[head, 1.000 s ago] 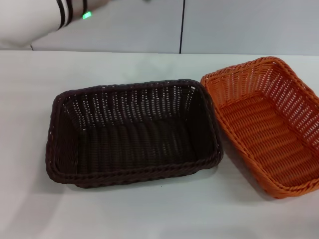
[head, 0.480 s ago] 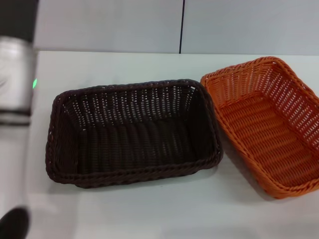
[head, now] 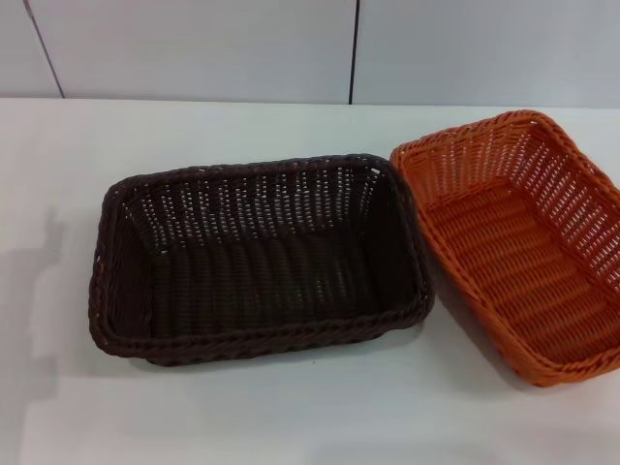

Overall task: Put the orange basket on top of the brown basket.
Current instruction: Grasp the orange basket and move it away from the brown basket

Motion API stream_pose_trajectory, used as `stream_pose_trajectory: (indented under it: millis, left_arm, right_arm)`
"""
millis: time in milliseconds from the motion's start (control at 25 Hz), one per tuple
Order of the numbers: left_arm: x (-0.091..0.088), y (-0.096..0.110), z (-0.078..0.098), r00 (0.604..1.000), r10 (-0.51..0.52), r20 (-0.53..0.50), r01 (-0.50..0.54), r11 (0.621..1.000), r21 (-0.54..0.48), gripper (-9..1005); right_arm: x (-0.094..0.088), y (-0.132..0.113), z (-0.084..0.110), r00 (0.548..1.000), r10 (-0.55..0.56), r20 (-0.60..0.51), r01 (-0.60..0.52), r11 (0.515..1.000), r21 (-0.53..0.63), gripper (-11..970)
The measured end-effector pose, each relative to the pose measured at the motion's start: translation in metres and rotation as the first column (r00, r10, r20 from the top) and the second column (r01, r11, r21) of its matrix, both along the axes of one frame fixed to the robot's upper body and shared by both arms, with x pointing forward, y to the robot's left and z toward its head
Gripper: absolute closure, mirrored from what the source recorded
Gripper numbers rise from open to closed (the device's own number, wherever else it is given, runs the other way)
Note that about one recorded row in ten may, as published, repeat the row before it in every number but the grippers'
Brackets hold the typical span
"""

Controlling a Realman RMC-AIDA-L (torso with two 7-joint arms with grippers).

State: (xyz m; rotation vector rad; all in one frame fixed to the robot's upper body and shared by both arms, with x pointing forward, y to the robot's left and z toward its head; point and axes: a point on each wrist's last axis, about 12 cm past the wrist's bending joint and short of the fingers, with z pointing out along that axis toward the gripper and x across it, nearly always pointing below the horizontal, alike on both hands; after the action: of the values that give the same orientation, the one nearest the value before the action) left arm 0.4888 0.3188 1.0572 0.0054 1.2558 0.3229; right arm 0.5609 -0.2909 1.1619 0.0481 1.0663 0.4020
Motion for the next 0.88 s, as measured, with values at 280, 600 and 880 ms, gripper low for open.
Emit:
stream_pose_trajectory:
  millis: [280,600,880]
  left_arm:
    - [-0.001,0.010,-0.010,0.999,0.024,-0.040,-0.026,0.999,-0.040,233]
    - [0.005,0.013,-0.012,0.997,0.034,-0.068,-0.037,0.999,-0.039,232]
    - [0.009,0.018,-0.018,0.991,0.055,-0.119,-0.060,0.997,-0.046,232]
  right_arm:
    - [0.047,0.044,0.069,0.936,0.091,-0.339,-0.172,0.961,-0.217,291]
    - [0.029,0.078,0.102,0.720,-0.070,-0.691,-0.412,0.757,-0.507,295]
    - [-0.025,0.080,0.105,0.576,-0.114,-0.809,-0.673,0.496,-0.549,299]
